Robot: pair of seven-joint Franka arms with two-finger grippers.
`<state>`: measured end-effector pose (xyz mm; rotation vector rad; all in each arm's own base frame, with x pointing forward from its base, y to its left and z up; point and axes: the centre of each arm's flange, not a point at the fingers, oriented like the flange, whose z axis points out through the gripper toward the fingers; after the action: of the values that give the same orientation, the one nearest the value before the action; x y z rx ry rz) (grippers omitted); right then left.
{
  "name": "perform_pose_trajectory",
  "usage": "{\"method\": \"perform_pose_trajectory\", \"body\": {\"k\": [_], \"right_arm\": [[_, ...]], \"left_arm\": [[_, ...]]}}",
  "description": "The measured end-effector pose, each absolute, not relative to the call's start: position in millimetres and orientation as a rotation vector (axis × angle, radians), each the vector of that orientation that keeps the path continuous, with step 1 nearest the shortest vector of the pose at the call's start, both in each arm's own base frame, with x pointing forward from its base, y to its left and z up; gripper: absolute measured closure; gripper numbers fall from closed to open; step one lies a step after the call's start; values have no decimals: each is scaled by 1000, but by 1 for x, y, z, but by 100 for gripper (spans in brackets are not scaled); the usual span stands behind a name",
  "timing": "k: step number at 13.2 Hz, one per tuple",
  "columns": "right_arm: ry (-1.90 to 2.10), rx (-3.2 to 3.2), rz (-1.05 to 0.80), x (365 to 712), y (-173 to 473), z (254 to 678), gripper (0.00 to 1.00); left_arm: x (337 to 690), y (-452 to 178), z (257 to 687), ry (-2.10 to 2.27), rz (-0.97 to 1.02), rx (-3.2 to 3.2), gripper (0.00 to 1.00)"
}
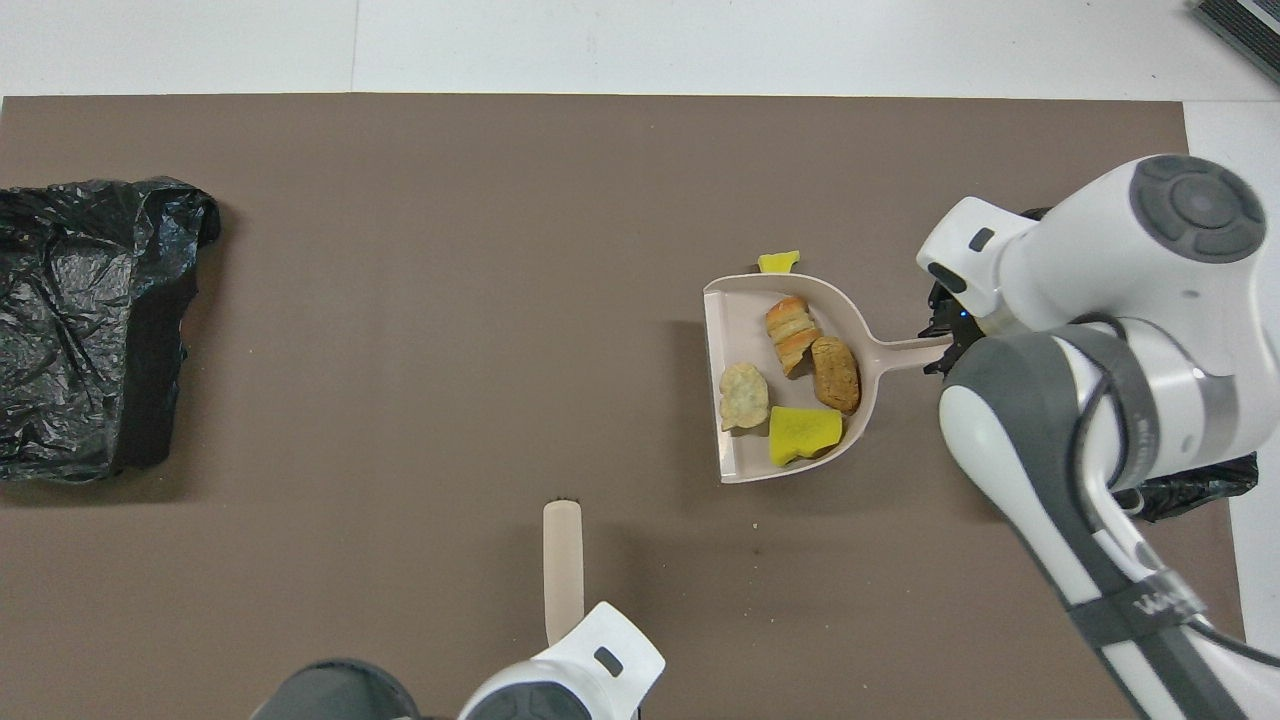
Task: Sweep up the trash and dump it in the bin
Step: 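Carry the loaded dustpan with the right gripper over the farther trash bag, then tip the dustpan with the right gripper to dump debris into the bag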
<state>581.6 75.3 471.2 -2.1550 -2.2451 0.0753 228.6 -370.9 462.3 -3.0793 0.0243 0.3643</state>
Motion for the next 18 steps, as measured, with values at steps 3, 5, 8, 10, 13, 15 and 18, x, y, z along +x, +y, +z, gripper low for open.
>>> {"method": "perform_pose_trajectory", "body": {"k": [3,5,8,10,13,15,18], "right_arm": [[-2213,-2175,58,584,17,490,67],[-2241,-2148,48,582,-13,507,67],[-2254,-2124,50,577,-66,525,67],[-2229,-2160,52,570,-111,533,67],[-2214,-2252,84,558,-178,545,67],[-2263,-2339,123,555,-213,558,67],[-2317,-2403,251,555,-229,564,67]], "left_arm": [[194,-382,439,-28,343,-3054,74],[177,-385,419,-56,322,-3048,74],[166,-390,403,-66,281,-3077,74],[149,-396,386,-74,253,-3092,74],[141,-397,377,-71,251,-3089,74],[142,-397,378,-75,250,-3092,74],[142,-398,378,-80,254,-3096,74]]}}
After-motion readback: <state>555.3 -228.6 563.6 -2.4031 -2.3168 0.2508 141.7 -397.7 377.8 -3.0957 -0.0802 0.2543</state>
